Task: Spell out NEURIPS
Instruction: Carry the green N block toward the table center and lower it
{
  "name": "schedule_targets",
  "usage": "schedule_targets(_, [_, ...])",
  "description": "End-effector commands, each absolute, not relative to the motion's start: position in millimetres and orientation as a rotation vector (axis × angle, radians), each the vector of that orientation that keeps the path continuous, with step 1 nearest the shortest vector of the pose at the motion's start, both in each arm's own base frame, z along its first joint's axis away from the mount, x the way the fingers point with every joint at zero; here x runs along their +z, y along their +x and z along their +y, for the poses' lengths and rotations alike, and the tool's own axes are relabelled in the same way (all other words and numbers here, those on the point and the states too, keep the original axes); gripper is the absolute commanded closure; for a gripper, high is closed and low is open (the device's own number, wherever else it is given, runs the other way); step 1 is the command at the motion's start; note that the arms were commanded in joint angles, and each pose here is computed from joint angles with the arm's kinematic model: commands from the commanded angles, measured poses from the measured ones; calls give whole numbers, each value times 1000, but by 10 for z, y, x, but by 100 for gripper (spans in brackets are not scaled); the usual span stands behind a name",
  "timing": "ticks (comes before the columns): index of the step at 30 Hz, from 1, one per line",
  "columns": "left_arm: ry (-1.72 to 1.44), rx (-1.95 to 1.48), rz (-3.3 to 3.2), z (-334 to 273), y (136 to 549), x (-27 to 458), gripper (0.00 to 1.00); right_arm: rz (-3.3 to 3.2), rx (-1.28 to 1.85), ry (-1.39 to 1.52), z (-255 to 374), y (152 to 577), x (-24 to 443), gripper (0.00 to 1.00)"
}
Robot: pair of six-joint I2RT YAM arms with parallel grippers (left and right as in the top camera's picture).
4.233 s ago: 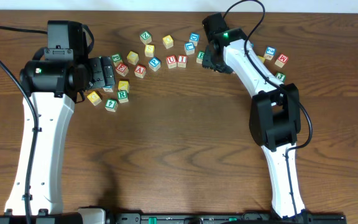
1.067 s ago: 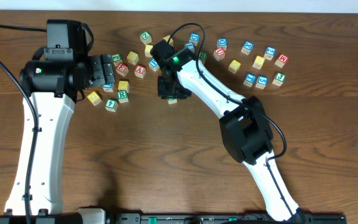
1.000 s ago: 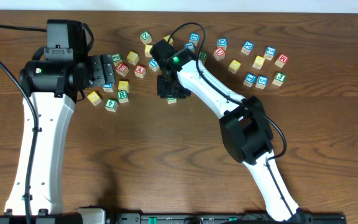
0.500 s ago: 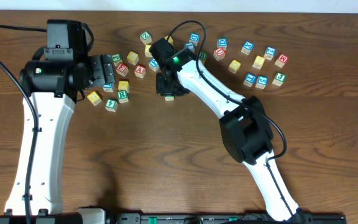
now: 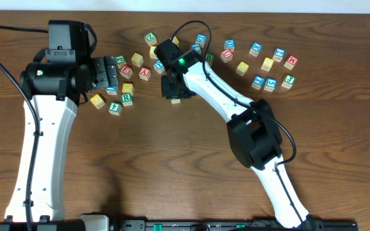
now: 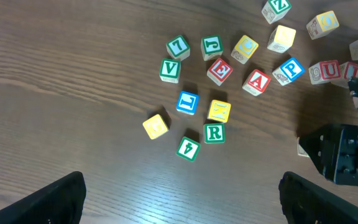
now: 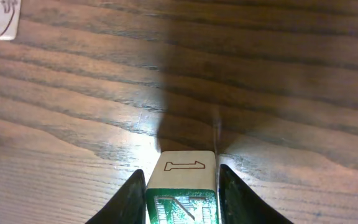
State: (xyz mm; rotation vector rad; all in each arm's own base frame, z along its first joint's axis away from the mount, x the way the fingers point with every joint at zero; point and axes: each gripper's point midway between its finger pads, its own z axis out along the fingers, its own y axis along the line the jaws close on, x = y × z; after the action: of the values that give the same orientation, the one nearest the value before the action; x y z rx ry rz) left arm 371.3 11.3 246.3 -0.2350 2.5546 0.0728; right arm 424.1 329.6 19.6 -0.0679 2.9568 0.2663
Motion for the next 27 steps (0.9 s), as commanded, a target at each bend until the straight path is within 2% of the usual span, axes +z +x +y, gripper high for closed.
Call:
schedule_targets(1, [-253, 87, 2553, 143, 3732, 2456, 2, 2956, 269, 90, 3331, 4214, 222, 67])
schedule_targets(10, [-253, 88, 2554, 143, 3731, 2455, 2, 2976, 258, 192, 3304, 4165, 208, 71])
schedule_targets(18, [-253, 87, 2553, 143, 3732, 2456, 2, 2981, 264, 222, 3310, 4153, 207, 71])
schedule_targets(27, [-253, 87, 2553, 143, 3732, 2456, 2, 2976, 253, 19, 3315, 4160, 209, 70])
